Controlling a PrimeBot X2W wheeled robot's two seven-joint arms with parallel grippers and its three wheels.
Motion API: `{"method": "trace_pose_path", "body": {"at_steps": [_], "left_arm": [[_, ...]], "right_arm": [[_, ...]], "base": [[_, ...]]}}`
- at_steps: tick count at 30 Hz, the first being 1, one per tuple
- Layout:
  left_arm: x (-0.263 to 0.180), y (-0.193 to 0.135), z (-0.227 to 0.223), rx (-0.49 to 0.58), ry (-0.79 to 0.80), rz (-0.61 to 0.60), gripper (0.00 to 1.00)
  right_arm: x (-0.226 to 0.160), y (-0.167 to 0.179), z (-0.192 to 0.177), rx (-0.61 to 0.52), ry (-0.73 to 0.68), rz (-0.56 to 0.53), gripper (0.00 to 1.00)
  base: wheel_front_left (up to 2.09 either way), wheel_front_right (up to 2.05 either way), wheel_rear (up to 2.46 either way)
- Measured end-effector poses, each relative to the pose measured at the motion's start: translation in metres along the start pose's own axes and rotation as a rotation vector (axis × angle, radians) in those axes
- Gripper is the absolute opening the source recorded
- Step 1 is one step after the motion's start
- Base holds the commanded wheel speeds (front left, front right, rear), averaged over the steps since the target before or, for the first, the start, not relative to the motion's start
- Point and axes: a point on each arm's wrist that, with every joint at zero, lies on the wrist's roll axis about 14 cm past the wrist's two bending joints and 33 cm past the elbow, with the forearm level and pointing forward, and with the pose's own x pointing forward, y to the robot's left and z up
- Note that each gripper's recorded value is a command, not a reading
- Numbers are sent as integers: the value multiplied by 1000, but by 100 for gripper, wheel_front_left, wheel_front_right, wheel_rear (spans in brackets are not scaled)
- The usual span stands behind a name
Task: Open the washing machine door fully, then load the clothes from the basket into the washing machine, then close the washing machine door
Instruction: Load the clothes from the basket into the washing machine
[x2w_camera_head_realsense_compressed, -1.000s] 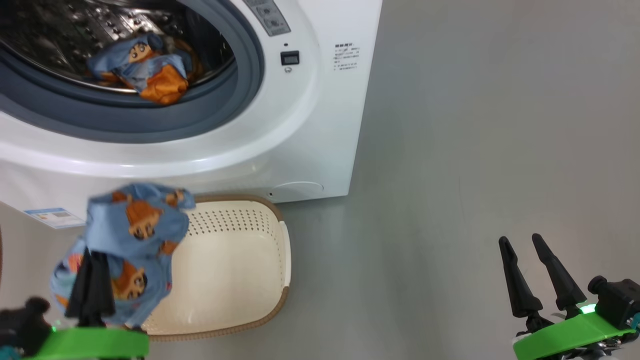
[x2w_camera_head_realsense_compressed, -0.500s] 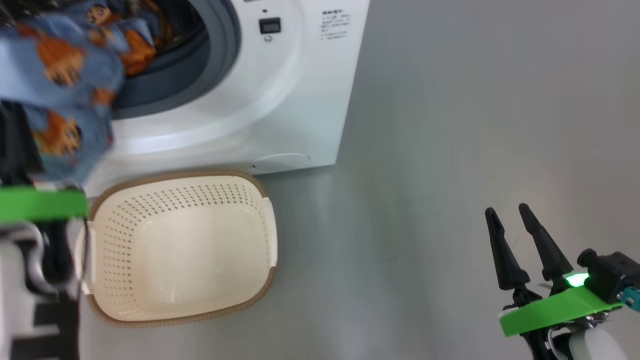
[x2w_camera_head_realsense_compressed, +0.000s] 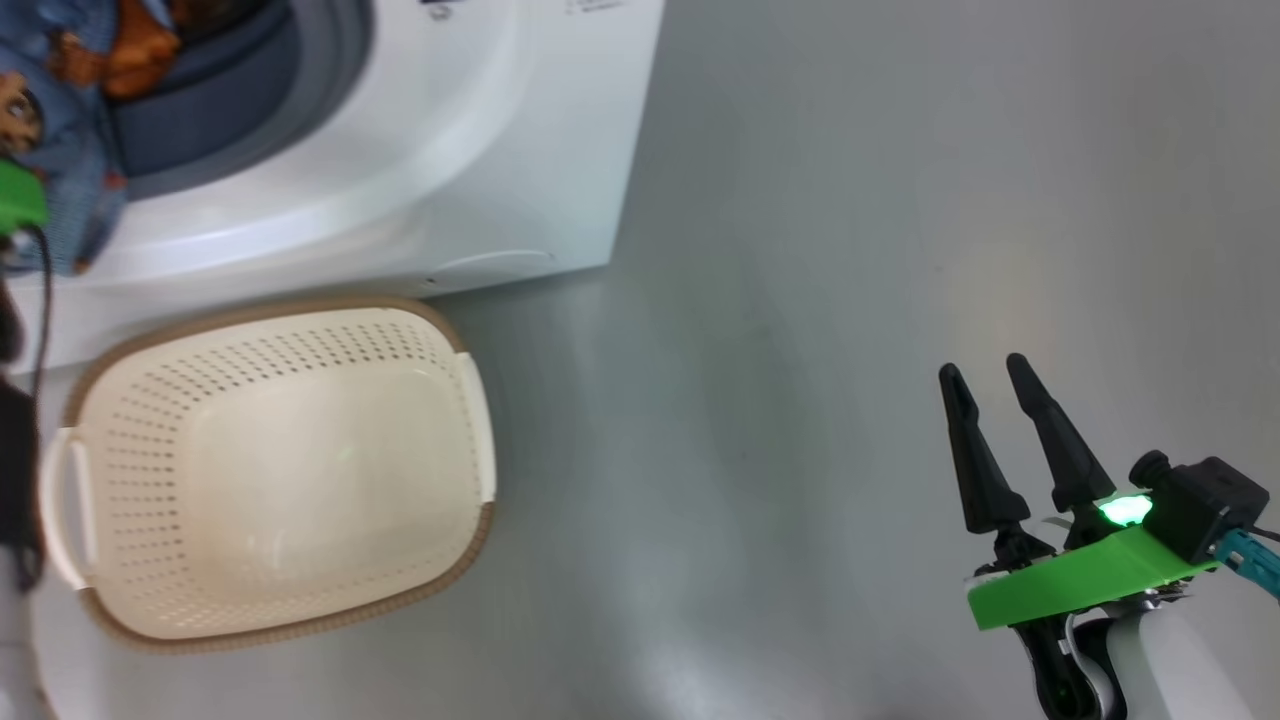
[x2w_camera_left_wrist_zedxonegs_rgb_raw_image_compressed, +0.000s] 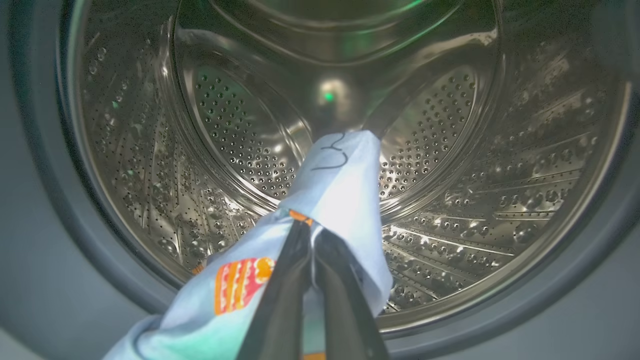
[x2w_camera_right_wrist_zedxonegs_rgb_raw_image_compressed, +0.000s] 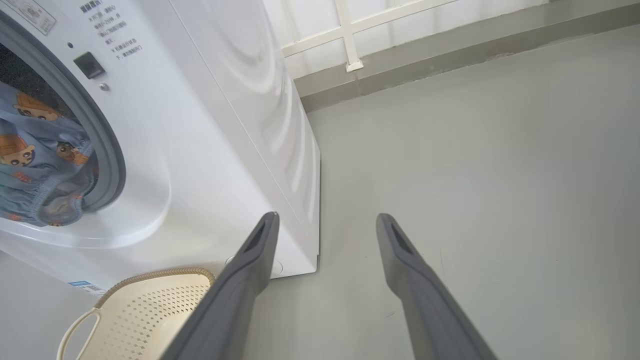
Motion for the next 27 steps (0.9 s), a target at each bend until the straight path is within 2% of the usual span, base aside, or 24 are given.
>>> {"method": "trace_pose_path", "body": {"at_steps": [5,11,13,14,15,16,19,27], "left_arm": [[30,-8,-6,28,19,-26,0],[67,-19,45,59,-146,-59,0],[71,-16,47,64,-164,-52,0],[72,-14,38,70,-144,-46,33],[71,-11,25,70,-107,-38,94],[70,-10,9,78,-63,-35,100],[65,-4,-21,90,21,-22,100],[60,6,-32,118,70,-7,100]], "right_arm": [[3,-6,-4,-6,8,-19,100],[9,-13,-9,-10,17,-36,100],[12,-13,-10,-10,17,-38,100],[12,-14,-11,-10,20,-41,100],[11,-15,-12,-11,23,-43,100],[11,-15,-13,-11,25,-45,100],[11,-16,-14,-11,29,-47,100],[14,-13,-15,-8,28,-39,100]], "base": [[0,0,0],[0,0,0],[0,0,0],[0,0,0],[0,0,0],[0,0,0],[0,0,0],[0,0,0]]}}
